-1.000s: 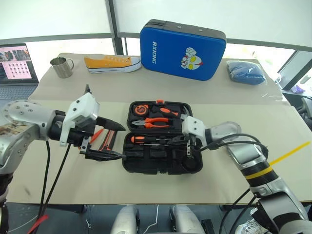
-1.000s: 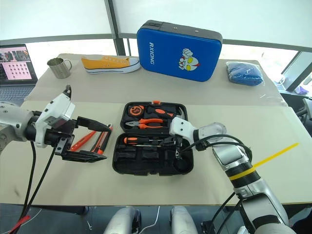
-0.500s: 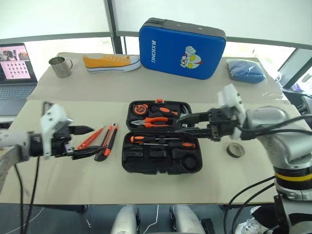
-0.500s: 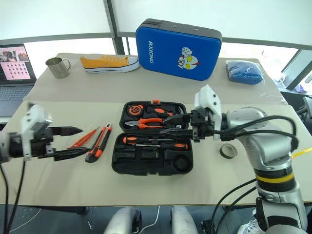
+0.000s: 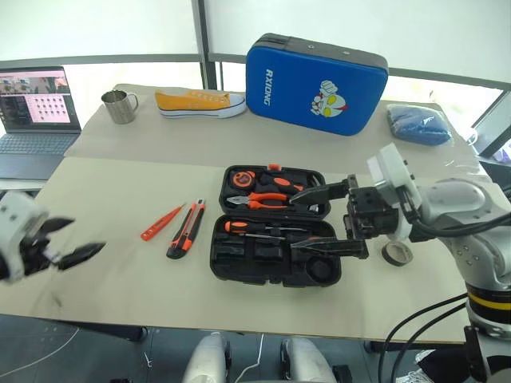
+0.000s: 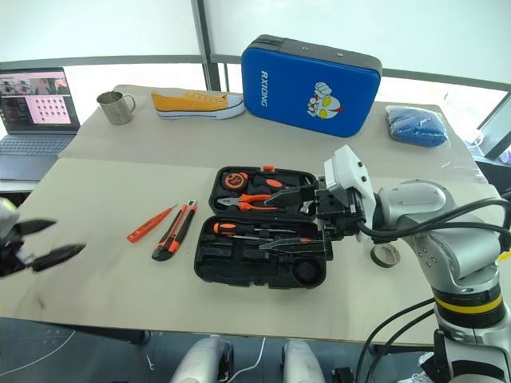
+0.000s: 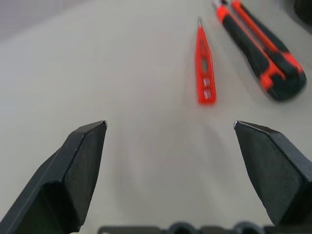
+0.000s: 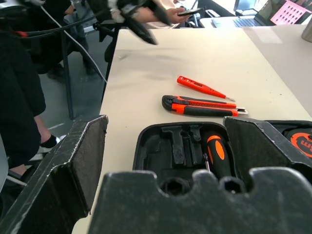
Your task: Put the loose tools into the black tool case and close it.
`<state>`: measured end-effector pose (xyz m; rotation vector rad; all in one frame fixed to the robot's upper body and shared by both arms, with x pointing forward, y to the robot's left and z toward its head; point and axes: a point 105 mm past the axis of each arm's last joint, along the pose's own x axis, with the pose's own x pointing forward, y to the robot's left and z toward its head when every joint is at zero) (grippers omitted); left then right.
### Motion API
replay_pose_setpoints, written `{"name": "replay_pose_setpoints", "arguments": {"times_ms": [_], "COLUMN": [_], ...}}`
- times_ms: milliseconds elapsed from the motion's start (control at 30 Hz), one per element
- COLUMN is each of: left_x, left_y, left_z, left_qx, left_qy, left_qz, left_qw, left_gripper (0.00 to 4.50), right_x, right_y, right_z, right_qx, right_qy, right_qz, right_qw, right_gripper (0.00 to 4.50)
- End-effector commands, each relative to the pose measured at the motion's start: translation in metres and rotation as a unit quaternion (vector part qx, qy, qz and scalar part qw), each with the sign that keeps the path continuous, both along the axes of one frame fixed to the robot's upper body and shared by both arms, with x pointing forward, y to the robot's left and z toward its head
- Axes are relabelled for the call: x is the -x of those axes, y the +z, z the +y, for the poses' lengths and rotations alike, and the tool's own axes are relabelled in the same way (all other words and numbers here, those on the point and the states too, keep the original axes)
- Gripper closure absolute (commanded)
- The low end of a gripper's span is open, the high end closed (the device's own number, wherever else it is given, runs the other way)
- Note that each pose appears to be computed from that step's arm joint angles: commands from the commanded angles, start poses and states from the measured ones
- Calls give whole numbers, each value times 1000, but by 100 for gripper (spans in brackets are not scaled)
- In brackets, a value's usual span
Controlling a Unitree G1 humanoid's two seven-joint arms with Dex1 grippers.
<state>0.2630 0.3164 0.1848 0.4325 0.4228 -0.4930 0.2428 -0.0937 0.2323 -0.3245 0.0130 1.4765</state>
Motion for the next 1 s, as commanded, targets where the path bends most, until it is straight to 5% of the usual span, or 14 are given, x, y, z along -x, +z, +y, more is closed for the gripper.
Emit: {"name": "replay_pose_setpoints", "arguments": {"times_ms": [33, 367, 600, 900, 1000], "left_x": [-35, -65, -77, -88, -93], "left_y": [-19, -41, -56, -65, -58], "left_z": [-11, -32, -35, -26, -20], "left_qx": [-52, -111, -123, -98, -84], "left_qy": [-8, -52, -58, -32, -14], "left_qz": [80, 230, 239, 232, 210], "left_qw": [995, 965, 962, 967, 974], "left_gripper": [0, 0, 0, 341, 407], "right_x": [5, 18, 20, 20, 21], "right_y": [5, -6, -4, -7, -9], "right_z": [1, 2, 0, -2, -3], "right_qx": [-4, -11, -19, -11, -6], "right_qy": [-13, -46, -63, -64, -61], "right_qz": [-31, -22, -21, -20, -18], "right_qw": [999, 999, 998, 998, 998], "right_gripper": [8, 8, 8, 0, 0]}}
